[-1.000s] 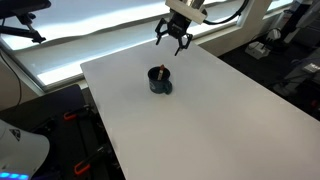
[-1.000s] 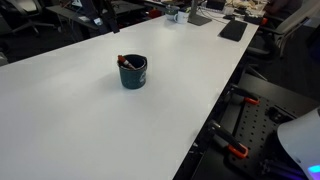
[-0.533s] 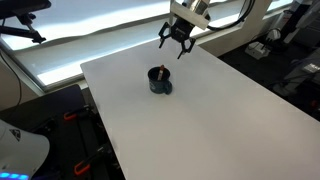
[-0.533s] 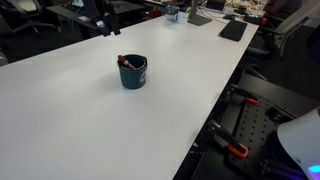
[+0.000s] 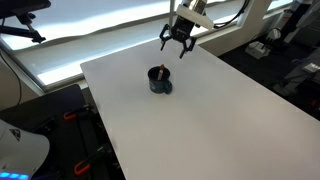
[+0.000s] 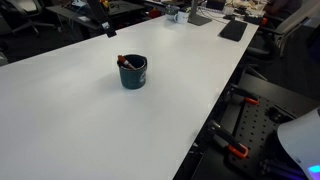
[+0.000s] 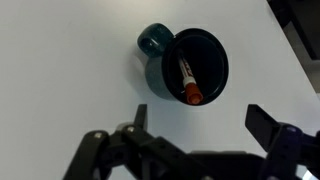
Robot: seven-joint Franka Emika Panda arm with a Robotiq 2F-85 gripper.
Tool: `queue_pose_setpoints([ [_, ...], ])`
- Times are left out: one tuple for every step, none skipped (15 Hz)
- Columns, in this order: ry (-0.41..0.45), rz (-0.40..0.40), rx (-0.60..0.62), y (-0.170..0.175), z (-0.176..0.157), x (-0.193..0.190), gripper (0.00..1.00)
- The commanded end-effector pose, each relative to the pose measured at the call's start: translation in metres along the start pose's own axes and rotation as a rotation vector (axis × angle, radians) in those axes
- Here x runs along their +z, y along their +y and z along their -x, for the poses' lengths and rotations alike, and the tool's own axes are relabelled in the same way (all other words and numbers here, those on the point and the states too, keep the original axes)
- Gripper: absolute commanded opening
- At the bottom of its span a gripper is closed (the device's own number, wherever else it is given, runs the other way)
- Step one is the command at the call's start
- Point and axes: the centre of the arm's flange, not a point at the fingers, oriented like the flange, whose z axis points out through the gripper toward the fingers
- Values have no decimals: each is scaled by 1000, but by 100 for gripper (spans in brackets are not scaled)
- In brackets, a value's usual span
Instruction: Remove the red marker from the green mug.
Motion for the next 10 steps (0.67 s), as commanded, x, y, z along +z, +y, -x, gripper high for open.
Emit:
queue_pose_setpoints([
  [-9, 4, -29, -1, -4, 2, 100],
  [-10, 1, -24, -1, -5, 4, 100],
  [-11, 0, -19, 0, -5, 5, 100],
  [-10, 0, -15, 1, -4, 5, 100],
  [-9, -2, -12, 3, -2, 5, 100],
  [-11, -7, -17, 3, -2, 5, 100],
  [-23, -6, -27, 2, -5, 6, 100],
  [-31, -6, -33, 3, -7, 8, 100],
  [-41, -10, -41, 1, -11, 11, 100],
  [-50, -17, -49, 0, -14, 15, 100],
])
